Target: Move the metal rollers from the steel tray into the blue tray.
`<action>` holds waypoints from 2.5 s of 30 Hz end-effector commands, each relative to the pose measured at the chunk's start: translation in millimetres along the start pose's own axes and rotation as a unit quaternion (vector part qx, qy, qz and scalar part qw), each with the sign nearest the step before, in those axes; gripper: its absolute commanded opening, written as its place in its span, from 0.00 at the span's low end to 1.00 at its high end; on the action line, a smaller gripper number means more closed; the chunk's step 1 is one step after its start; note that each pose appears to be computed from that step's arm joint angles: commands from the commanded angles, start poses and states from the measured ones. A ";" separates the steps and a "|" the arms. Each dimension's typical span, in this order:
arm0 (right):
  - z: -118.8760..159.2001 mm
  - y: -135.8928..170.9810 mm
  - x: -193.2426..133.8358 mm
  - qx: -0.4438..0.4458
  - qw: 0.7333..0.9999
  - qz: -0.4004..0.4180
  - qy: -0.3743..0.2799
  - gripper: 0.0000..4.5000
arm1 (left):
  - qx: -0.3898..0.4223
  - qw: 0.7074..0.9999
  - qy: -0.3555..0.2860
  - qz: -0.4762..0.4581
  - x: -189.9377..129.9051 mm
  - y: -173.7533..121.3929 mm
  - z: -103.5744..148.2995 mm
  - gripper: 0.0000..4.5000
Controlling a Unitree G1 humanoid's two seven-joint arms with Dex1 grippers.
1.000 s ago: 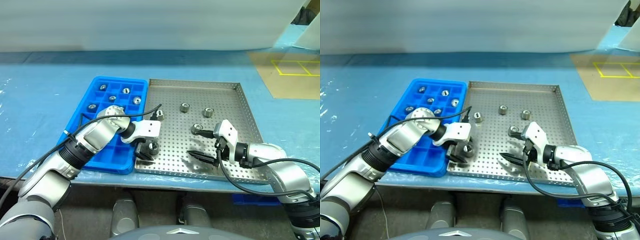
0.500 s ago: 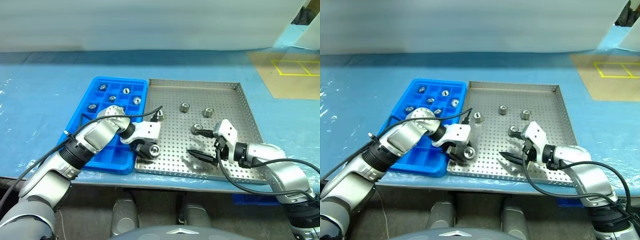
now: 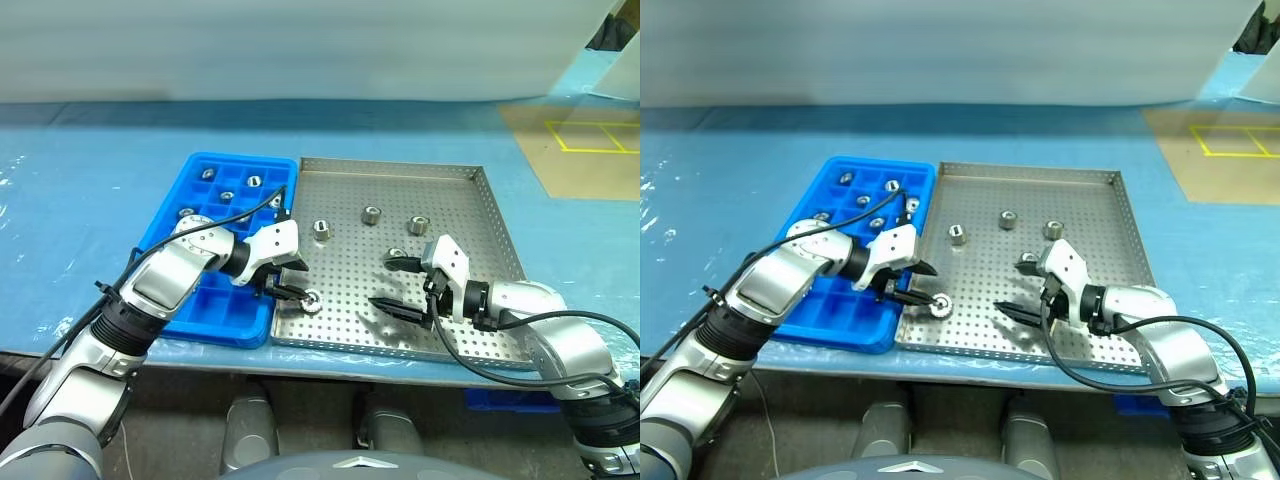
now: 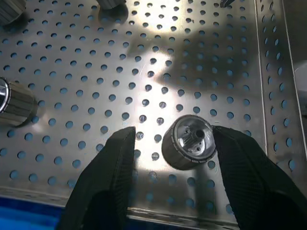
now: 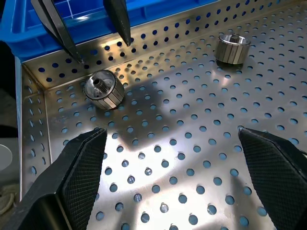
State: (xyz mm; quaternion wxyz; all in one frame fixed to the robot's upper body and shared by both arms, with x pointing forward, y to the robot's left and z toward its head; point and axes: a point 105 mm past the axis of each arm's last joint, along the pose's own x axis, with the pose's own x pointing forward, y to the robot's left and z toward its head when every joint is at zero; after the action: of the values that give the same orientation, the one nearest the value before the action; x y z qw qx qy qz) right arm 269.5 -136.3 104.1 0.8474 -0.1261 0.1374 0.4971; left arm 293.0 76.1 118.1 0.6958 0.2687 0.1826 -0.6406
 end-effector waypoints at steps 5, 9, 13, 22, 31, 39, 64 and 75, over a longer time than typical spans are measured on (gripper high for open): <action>9.1 2.2 2.4 -0.016 1.000 0.011 -0.014 1.00 | 0.071 0.997 0.008 -0.017 7.7 -1.5 19.4 0.59; 9.0 2.6 2.6 -0.015 1.000 0.011 -0.013 1.00 | 0.100 0.994 0.037 -0.033 13.5 -1.9 14.8 0.59; 9.3 4.6 3.3 -0.013 1.000 0.010 -0.014 1.00 | 0.124 0.988 0.064 -0.062 15.5 -4.8 11.5 0.59; 11.5 7.8 6.6 -0.009 1.000 0.005 -0.022 1.00 | 0.171 0.970 0.137 -0.108 26.4 -6.5 -4.4 0.59; 14.9 7.0 6.8 -0.004 1.000 -0.003 -0.030 1.00 | 0.168 0.973 0.123 -0.095 44.0 -2.2 -5.0 0.36; 14.8 5.7 6.7 -0.005 1.000 -0.005 -0.030 1.00 | 0.154 0.976 0.127 -0.093 39.1 -5.0 -12.4 0.36; 62.1 -6.4 25.6 0.020 0.991 0.036 -0.125 1.00 | -0.084 0.940 -0.127 0.306 -32.8 55.9 38.6 0.36; 72.0 -5.3 45.7 -0.004 0.989 0.077 -0.127 1.00 | -0.160 0.836 -0.110 0.513 -80.3 63.9 -4.1 0.36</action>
State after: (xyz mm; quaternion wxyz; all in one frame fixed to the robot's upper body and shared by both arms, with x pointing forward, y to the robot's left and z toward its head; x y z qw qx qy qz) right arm 305.1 -83.1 145.9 0.8255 -0.0469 0.0591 0.5593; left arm 347.8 129.0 152.8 0.9594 0.1350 0.0792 -0.2348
